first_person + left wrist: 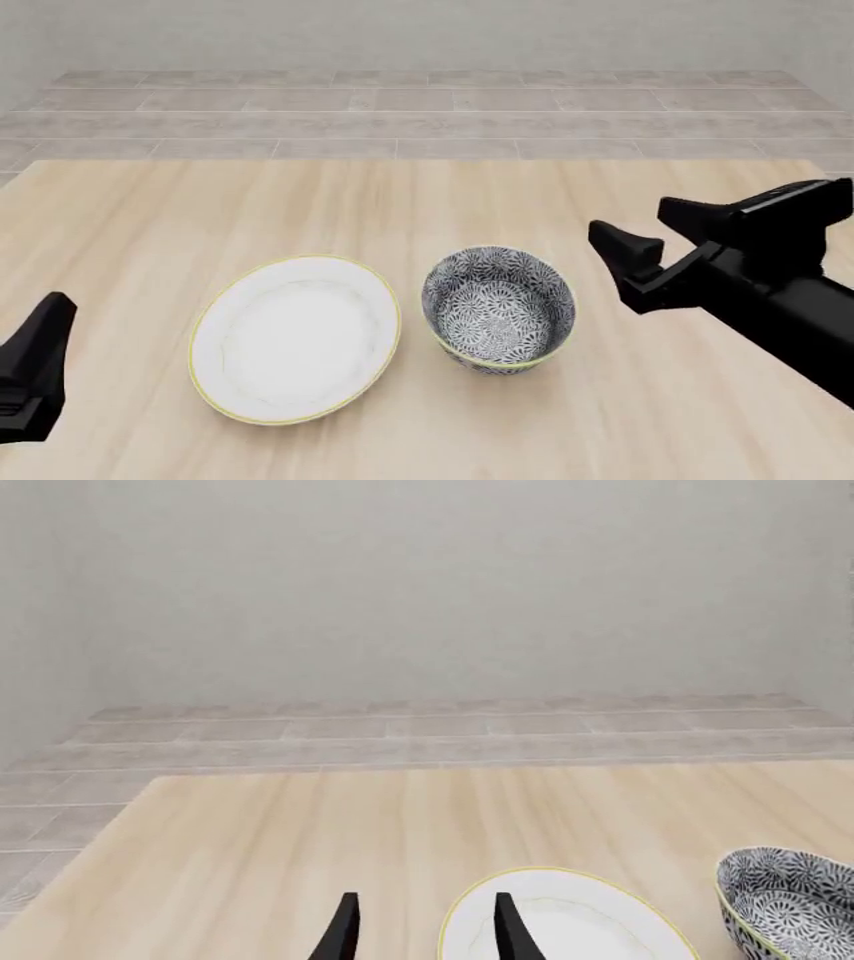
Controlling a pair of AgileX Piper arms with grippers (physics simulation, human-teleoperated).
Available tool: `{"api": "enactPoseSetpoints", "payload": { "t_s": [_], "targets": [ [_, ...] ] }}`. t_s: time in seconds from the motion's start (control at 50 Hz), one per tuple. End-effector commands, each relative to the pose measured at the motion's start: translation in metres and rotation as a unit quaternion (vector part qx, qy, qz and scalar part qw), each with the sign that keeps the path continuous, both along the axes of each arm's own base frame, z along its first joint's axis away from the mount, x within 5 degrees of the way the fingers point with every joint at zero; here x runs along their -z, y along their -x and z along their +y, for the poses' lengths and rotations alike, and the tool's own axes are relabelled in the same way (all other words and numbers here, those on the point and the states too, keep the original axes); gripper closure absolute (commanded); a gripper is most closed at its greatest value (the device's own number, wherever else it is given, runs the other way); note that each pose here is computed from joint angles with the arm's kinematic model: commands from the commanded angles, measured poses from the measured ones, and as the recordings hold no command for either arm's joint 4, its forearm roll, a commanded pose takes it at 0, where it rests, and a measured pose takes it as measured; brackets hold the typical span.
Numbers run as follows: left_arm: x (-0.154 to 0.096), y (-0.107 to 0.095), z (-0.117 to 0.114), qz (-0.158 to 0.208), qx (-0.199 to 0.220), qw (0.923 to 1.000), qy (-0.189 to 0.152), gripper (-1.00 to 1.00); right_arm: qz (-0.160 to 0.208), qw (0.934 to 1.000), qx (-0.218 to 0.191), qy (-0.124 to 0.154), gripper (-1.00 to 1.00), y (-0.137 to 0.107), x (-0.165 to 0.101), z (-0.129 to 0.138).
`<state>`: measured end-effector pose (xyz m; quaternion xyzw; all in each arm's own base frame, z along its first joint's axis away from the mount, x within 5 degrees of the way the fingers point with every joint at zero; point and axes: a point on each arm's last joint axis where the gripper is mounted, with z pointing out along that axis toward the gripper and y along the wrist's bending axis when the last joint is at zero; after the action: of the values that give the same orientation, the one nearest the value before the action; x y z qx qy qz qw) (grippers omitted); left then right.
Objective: Put the bowl on the plate.
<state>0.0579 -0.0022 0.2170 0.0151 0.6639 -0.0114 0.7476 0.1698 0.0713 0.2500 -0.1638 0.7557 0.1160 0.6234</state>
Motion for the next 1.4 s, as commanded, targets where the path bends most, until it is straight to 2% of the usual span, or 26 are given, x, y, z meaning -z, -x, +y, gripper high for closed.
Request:
{"api": "enactPoseSetpoints", "payload": {
  "t_s": [0.02, 0.16, 0.32, 0.7, 1.4],
  "targets": [
    [0.0, 0.0, 0.0, 0.0, 0.001, 1.0, -0.001, -1.0, 0.015, 0.9999, -0.007, 0.005, -1.0, -0.012, 0.002, 0.008],
    [0.0, 0.001, 0.0, 0.001, 0.002, 1.0, -0.001, -1.0, 0.028, 0.9996, -0.007, 0.005, -1.0, -0.019, 0.004, 0.012],
    [0.001, 0.001, 0.0, 0.001, 0.002, 1.0, 0.0, -1.0, 0.046, 0.9987, -0.014, 0.017, -1.0, -0.029, 0.009, 0.019],
    [0.001, 0.002, 0.0, 0.002, 0.005, 1.0, -0.001, -1.0, 0.073, 0.9971, -0.01, 0.019, -1.0, -0.042, 0.018, 0.024],
    [0.0, 0.002, -0.001, -0.001, 0.005, 1.0, -0.002, -1.0, 0.126, 0.9913, 0.009, 0.036, -1.0, -0.063, 0.065, 0.024]
  ]
}}
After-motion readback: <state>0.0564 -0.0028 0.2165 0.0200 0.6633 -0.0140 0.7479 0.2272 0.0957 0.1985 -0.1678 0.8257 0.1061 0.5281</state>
